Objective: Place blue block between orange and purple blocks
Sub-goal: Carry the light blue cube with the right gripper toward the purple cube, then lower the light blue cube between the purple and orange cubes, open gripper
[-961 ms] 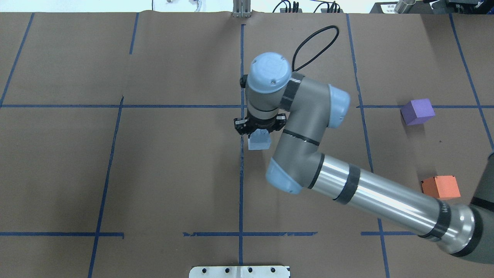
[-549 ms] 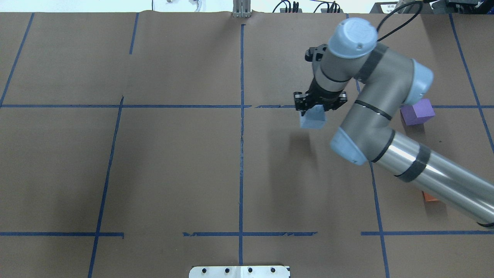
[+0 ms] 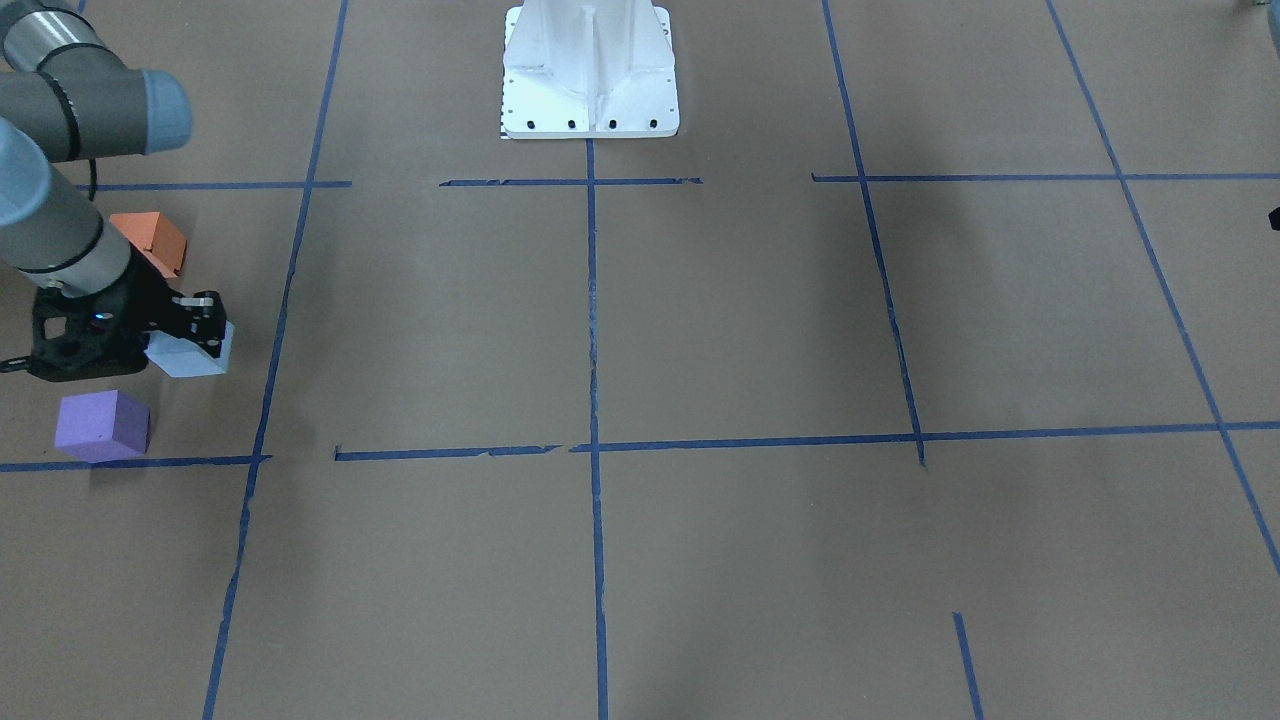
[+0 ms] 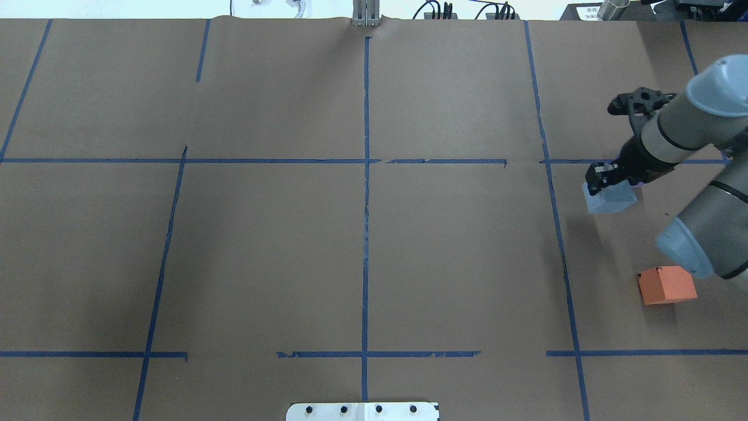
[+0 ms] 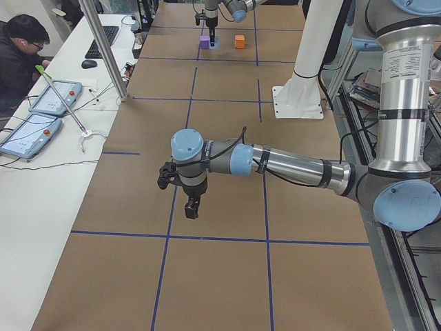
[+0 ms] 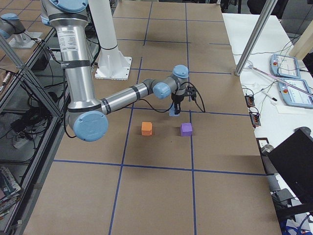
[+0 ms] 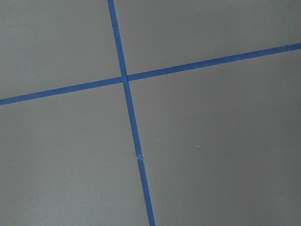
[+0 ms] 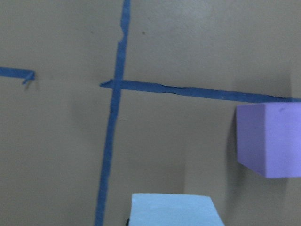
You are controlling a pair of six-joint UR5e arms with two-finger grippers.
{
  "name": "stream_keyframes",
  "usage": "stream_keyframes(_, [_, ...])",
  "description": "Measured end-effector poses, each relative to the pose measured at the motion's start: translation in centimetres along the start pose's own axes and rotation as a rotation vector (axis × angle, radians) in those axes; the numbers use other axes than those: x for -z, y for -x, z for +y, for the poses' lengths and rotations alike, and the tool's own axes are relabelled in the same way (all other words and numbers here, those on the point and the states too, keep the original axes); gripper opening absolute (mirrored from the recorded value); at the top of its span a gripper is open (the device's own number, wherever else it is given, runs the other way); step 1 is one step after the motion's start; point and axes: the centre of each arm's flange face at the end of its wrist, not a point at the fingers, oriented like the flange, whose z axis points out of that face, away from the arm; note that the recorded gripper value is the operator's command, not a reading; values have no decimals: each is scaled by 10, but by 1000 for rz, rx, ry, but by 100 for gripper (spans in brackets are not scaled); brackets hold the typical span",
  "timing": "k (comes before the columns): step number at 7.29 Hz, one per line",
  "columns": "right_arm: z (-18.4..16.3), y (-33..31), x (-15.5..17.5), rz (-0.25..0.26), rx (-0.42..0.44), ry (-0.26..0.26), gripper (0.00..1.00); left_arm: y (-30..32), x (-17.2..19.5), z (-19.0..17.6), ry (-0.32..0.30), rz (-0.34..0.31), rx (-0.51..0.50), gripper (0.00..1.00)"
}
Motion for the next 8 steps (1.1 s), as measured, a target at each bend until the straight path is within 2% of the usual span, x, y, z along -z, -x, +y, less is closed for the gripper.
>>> stream_keyframes(1, [23, -37, -5, -6, -4, -11, 39, 0, 1, 0, -1, 0, 2, 100])
stream_keyframes(2, [37, -61, -11, -1, -16, -9, 66, -1, 1, -1, -3, 0, 2, 100])
stream_keyframes(3, [43, -73, -17, 6, -24, -2, 100, -2, 3, -1, -5, 0, 3, 100])
stream_keyframes(6, [39, -72, -20, 1, -17, -3, 100, -4, 4, -1, -9, 0, 2, 100])
stream_keyframes(8, [29, -67, -8, -12, -13, -25, 100, -5, 5, -1, -11, 0, 5, 100])
